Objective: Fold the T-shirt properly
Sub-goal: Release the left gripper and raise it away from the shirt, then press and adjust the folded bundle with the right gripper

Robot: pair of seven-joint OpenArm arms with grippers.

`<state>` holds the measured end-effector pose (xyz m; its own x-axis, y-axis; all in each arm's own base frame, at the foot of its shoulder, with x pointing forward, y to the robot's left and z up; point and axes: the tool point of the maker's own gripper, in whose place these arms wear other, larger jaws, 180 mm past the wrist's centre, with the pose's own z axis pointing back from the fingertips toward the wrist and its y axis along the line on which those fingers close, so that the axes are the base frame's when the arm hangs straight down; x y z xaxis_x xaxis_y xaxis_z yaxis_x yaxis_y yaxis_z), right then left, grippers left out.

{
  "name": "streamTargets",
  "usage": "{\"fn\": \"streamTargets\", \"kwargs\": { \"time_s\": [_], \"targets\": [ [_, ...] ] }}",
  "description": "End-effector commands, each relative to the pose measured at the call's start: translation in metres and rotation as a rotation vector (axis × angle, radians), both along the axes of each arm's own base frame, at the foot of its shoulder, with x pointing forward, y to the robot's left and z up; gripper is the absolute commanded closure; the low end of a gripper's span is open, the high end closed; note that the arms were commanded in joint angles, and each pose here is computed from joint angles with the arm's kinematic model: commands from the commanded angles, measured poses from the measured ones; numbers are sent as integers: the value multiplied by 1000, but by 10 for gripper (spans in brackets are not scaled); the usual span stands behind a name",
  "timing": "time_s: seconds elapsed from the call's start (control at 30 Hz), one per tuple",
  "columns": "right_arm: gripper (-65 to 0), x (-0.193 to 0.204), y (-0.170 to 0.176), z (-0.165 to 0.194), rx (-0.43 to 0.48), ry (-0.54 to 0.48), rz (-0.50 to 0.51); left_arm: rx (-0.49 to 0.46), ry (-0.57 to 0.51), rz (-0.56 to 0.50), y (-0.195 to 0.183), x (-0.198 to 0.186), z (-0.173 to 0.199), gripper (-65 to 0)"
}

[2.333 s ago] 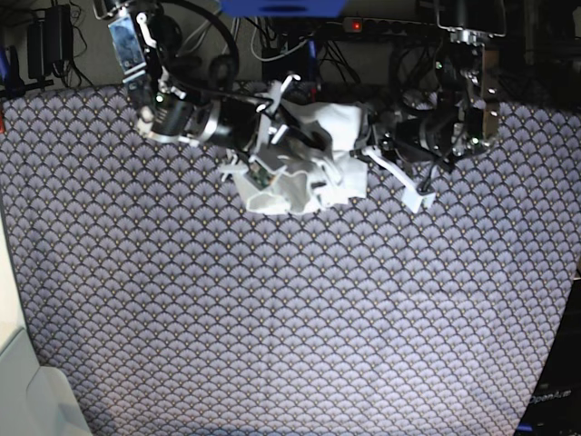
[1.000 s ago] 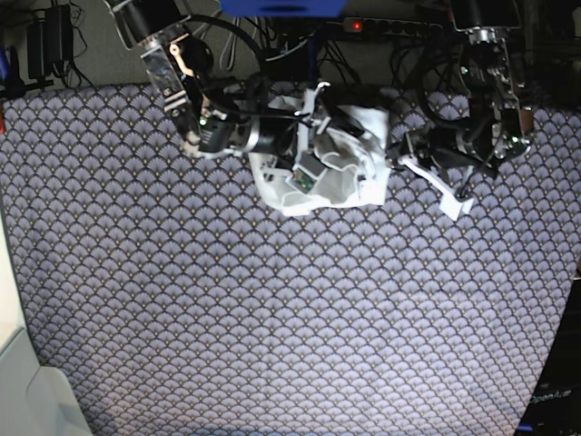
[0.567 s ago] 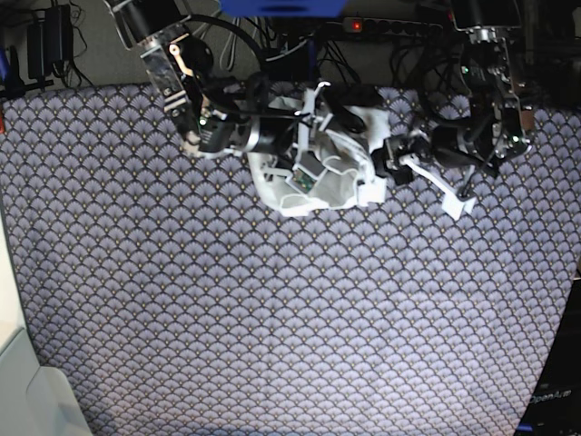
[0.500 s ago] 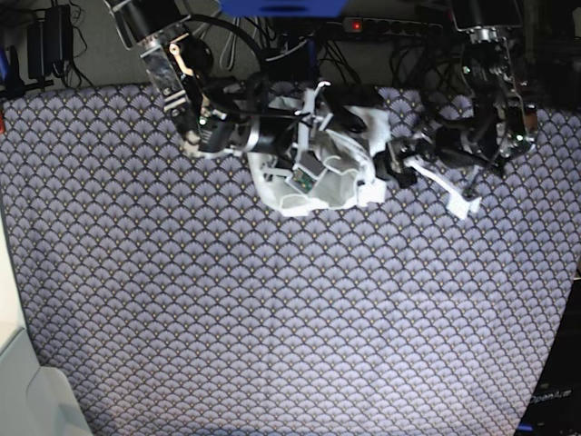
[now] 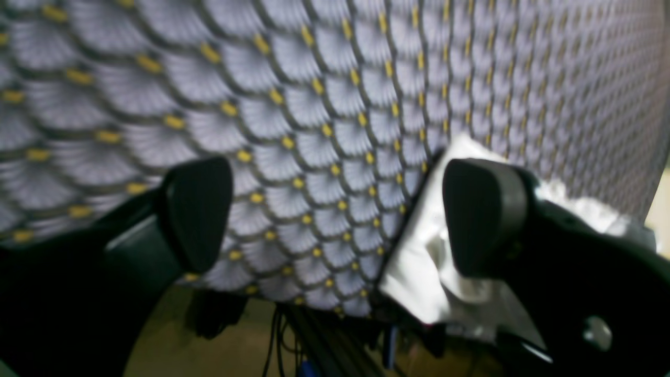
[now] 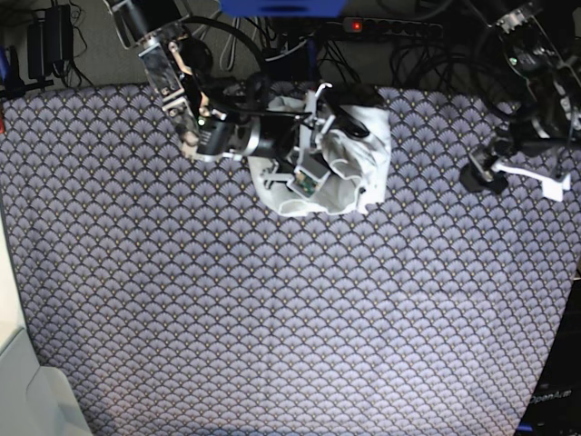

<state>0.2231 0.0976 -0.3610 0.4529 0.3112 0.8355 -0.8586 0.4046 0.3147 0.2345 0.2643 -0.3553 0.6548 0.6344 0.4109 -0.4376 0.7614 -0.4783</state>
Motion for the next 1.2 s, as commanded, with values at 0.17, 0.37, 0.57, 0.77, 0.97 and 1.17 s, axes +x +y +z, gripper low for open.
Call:
{"fn": "streamTargets", "kwargs": {
  "time_s": [0.17,0.37,0.57,0.77,0.97,1.17],
  "targets": [
    [-422,1,12,17,59,-30,18,27,-28,100,32,-12,12,-624],
    [-423,5,14,18,60,-34,17,30,-7,102,33,-20,7,-624],
    [-421,5,11,33,67,-84,28,29,-5,102,32,-21,7,-624],
    [-422,-38,33,31,55,-86,184,26,-4,105,32,-22,6,-624],
    [-422,-44,38,32,60,-89,206,14,-3,108,28,-22,4,-624],
    [-420,-39,28,48,55,-160,216,14,-4,109,29,-22,3,-624]
  ]
}}
